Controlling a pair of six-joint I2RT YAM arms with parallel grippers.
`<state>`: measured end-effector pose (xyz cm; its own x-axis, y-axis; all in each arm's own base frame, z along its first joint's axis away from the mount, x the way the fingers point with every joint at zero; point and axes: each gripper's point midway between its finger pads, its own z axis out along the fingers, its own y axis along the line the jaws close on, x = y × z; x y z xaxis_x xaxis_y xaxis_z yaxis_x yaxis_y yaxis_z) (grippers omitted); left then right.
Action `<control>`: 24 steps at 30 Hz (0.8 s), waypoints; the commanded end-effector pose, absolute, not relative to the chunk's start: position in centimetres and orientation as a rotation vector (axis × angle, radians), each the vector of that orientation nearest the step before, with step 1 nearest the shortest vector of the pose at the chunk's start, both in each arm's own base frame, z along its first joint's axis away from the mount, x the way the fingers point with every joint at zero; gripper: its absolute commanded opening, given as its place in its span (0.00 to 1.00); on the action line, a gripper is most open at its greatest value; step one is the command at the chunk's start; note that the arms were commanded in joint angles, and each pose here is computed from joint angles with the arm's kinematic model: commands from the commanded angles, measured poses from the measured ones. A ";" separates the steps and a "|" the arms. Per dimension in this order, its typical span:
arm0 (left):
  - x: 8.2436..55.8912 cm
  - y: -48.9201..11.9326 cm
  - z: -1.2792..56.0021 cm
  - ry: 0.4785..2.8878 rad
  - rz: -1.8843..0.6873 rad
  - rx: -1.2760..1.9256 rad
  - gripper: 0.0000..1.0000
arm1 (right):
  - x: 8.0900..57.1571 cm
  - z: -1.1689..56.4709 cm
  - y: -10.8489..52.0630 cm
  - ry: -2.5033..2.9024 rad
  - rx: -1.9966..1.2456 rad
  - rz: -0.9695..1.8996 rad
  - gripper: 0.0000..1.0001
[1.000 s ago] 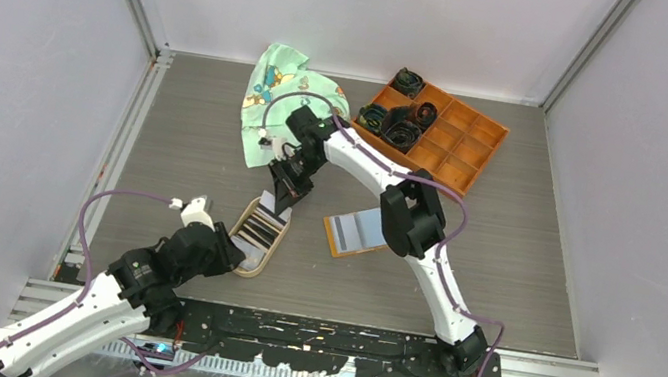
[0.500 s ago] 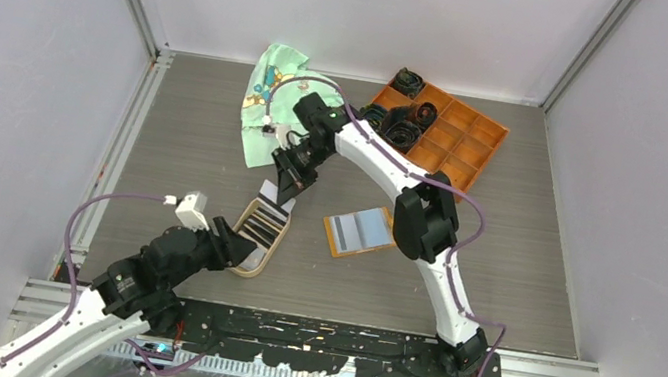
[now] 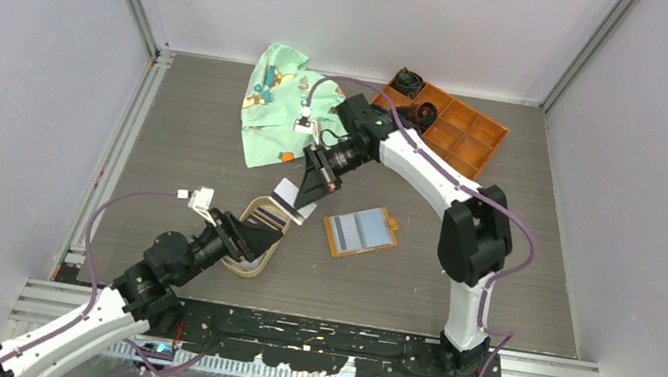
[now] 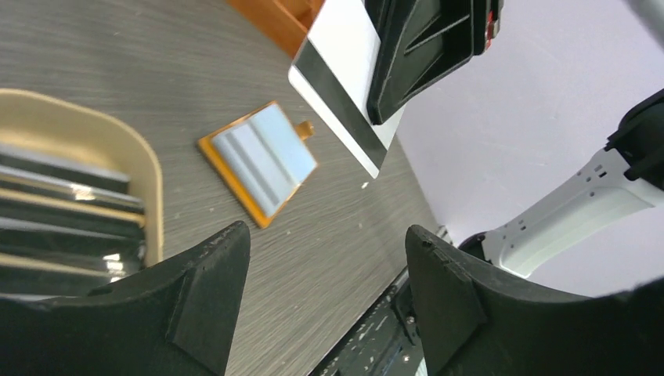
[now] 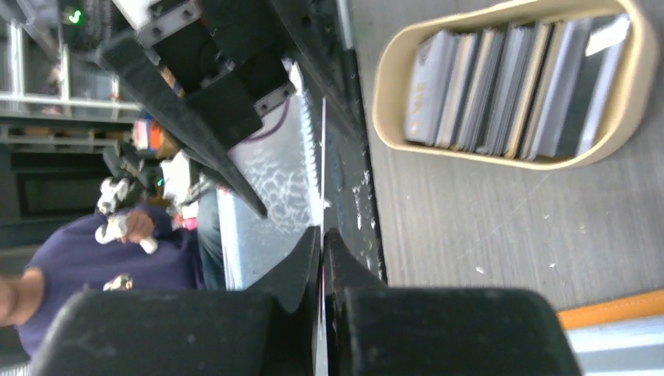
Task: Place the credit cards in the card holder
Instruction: Pick up the credit card from the storage box, then insert the credit card into the card holder.
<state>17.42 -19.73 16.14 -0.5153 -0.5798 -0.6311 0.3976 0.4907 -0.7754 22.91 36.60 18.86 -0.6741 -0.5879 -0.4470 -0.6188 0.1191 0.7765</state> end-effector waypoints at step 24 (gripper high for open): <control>21.1 -24.8 28.9 1.374 -1.549 -0.199 0.51 | 23.8 26.7 35.4 2.113 -0.817 2.042 0.01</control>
